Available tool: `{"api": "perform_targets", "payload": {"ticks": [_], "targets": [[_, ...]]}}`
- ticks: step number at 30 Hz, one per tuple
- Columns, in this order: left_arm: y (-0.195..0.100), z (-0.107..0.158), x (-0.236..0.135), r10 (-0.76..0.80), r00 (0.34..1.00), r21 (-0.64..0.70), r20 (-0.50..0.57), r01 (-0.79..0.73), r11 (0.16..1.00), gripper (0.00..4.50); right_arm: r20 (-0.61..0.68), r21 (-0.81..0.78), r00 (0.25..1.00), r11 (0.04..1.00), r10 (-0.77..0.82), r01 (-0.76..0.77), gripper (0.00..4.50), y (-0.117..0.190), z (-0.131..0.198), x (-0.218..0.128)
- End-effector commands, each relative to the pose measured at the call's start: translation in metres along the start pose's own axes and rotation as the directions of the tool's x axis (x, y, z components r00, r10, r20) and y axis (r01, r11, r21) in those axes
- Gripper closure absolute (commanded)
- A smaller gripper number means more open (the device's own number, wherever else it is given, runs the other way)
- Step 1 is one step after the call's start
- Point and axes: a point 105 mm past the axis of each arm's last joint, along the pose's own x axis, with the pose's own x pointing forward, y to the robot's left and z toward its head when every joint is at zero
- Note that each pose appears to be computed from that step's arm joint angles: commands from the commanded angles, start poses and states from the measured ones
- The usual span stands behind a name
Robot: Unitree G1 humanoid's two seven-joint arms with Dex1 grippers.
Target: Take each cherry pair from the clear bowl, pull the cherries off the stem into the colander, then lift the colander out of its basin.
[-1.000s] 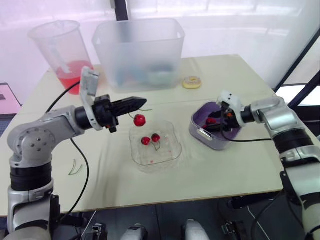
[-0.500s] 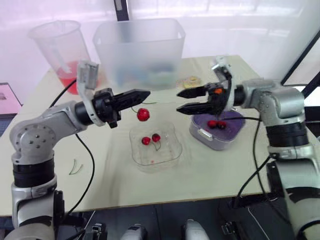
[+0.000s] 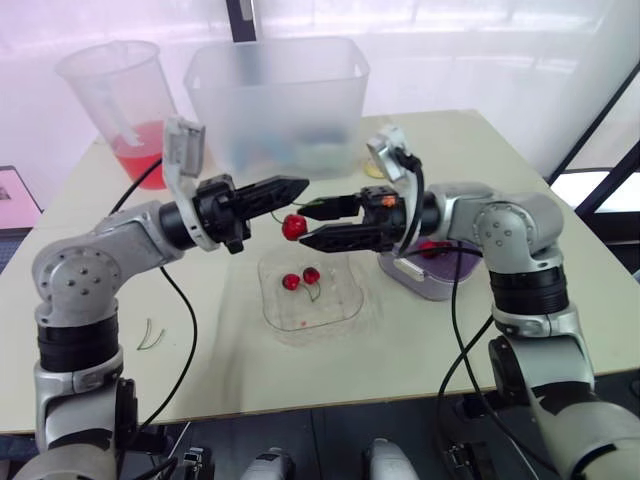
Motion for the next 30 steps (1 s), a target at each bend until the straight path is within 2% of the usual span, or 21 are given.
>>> {"api": "perform_targets", "payload": {"ticks": [1,5,6,8,11,21,22,24,25,30], "targets": [[-0.007,0.009,0.002,-0.021,0.999,0.035,0.035,0.019,0.999,4.5,0.022,-0.04,0.999,0.998,0.039,-0.038,0.04,0.008,0.009,0.007],[-0.005,0.006,0.001,-0.013,1.0,0.041,0.014,0.012,0.999,4.5,0.012,-0.032,0.999,0.998,0.046,-0.046,0.04,0.008,0.007,0.013],[-0.005,0.006,0.001,-0.012,1.0,0.04,0.014,0.012,0.999,4.5,0.009,-0.032,0.999,0.998,0.046,-0.046,0.62,0.007,0.006,0.013],[-0.005,0.005,0.001,-0.011,1.0,0.039,0.012,0.011,0.999,4.5,0.003,-0.03,0.999,0.998,0.046,-0.046,1.27,0.007,0.005,0.014],[-0.005,0.005,0.001,-0.013,1.0,0.037,0.01,0.012,0.999,4.5,-0.004,-0.032,0.999,0.998,0.054,-0.054,2.72,0.008,0.004,0.015],[-0.006,0.002,0.002,-0.021,1.0,0.033,0.004,0.02,0.999,4.5,-0.005,-0.029,0.998,0.997,0.067,-0.067,2.72,0.009,0.003,0.019],[-0.006,0.002,0.002,-0.02,1.0,0.033,0.004,0.02,0.999,4.5,-0.004,-0.027,0.998,0.997,0.065,-0.065,3.22,0.009,0.002,0.02],[-0.006,0.002,0.002,-0.02,1.0,0.033,0.004,0.02,0.999,4.5,-0.005,-0.027,0.998,0.998,0.062,-0.062,3.8,0.008,0.002,0.02],[-0.006,0.002,0.002,-0.02,1.0,0.033,0.005,0.02,0.999,4.5,-0.006,-0.027,0.998,0.998,0.062,-0.062,3.94,0.008,0.001,0.02],[-0.005,0.003,0.002,-0.018,1.0,0.035,0.007,0.018,0.999,4.5,-0.014,-0.026,0.998,0.998,0.057,-0.057,3.95,0.008,-0.001,0.019]]}}
